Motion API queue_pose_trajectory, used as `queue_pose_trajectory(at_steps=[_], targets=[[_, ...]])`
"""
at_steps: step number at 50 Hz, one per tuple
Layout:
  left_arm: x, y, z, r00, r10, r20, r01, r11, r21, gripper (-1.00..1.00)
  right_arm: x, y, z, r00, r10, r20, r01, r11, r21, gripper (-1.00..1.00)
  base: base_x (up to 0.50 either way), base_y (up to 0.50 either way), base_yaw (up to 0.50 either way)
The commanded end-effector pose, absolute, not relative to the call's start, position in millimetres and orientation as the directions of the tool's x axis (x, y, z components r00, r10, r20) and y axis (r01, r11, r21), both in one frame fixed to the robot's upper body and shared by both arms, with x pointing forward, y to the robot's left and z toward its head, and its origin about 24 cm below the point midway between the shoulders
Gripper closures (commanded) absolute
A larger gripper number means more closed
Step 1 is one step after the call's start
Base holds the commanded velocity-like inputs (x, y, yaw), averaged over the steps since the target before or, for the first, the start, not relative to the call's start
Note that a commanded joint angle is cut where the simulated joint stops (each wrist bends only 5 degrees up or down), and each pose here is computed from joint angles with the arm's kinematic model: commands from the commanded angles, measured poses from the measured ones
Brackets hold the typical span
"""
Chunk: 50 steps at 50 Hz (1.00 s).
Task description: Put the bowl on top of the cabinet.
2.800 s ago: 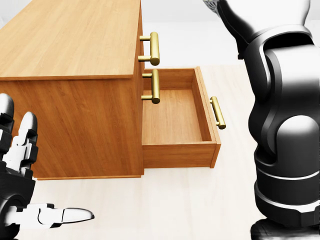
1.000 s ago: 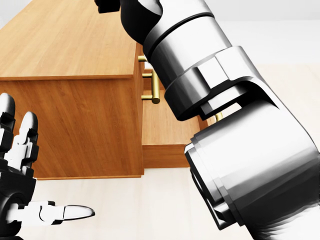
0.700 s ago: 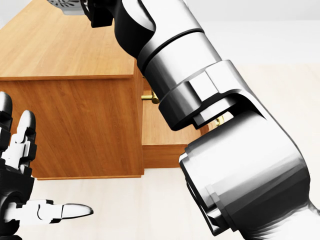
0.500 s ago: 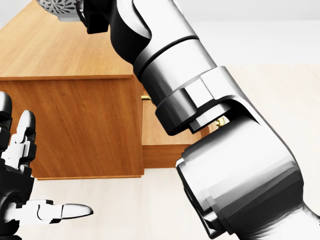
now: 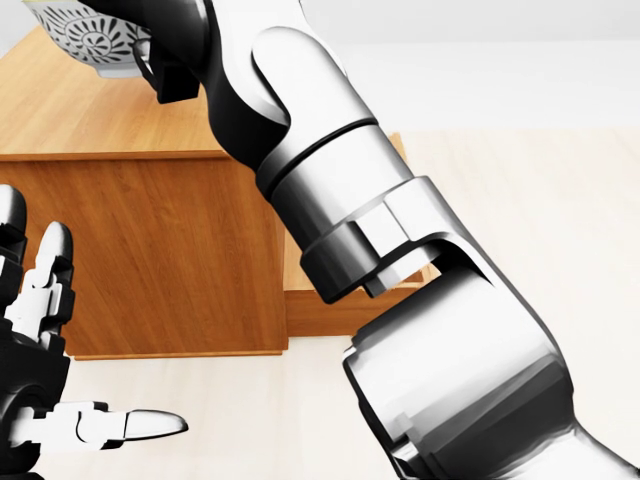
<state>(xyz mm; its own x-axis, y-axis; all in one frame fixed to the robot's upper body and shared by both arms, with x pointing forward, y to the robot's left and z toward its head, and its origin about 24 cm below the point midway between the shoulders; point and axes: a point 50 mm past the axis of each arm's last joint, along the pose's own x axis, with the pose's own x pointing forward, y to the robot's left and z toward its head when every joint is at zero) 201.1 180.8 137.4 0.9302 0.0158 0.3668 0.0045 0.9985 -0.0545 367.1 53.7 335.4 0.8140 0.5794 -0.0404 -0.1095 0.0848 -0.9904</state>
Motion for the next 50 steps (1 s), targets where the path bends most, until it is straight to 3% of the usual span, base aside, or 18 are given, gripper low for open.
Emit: queue_pose_trajectory(at_steps=[1,28,29,30,31,43,50], targets=[[201,180,136,0.932,0.014,0.362,0.006,0.999,-0.054,-1.0,361,59,332,0.777,0.629,-0.015,-0.133,0.14,-0.981,1.0,0.0,0.0,0.0],[201,181,138,0.93,0.018,0.368,0.004,0.998,-0.057,-1.0,360,60,325,0.772,0.634,-0.041,-0.149,0.118,-0.982,1.0,0.0,0.0,0.0],[201,181,138,0.93,0.017,0.368,0.004,0.998,-0.056,-1.0,360,60,325,0.771,0.635,-0.042,-0.149,0.116,-0.982,0.78,0.0,0.0,0.0],[201,181,137,0.93,0.017,0.367,0.004,0.998,-0.056,-1.0,359,61,324,0.77,0.637,-0.045,-0.154,0.116,-0.981,-0.74,0.0,0.0,0.0],[201,181,138,0.93,0.017,0.368,0.004,0.998,-0.057,-1.0,359,60,324,0.77,0.637,-0.047,-0.155,0.114,-0.981,-1.0,0.0,0.0,0.0],[200,180,136,0.933,0.011,0.359,0.009,0.999,-0.053,-1.0,358,56,336,0.769,0.639,-0.012,-0.135,0.145,-0.98,-1.0,0.0,0.0,0.0],[201,179,134,0.936,0.008,0.353,0.011,0.999,-0.053,-1.0,342,49,397,0.733,0.638,0.236,0.032,0.314,-0.949,-1.0,0.0,0.0,0.0]])
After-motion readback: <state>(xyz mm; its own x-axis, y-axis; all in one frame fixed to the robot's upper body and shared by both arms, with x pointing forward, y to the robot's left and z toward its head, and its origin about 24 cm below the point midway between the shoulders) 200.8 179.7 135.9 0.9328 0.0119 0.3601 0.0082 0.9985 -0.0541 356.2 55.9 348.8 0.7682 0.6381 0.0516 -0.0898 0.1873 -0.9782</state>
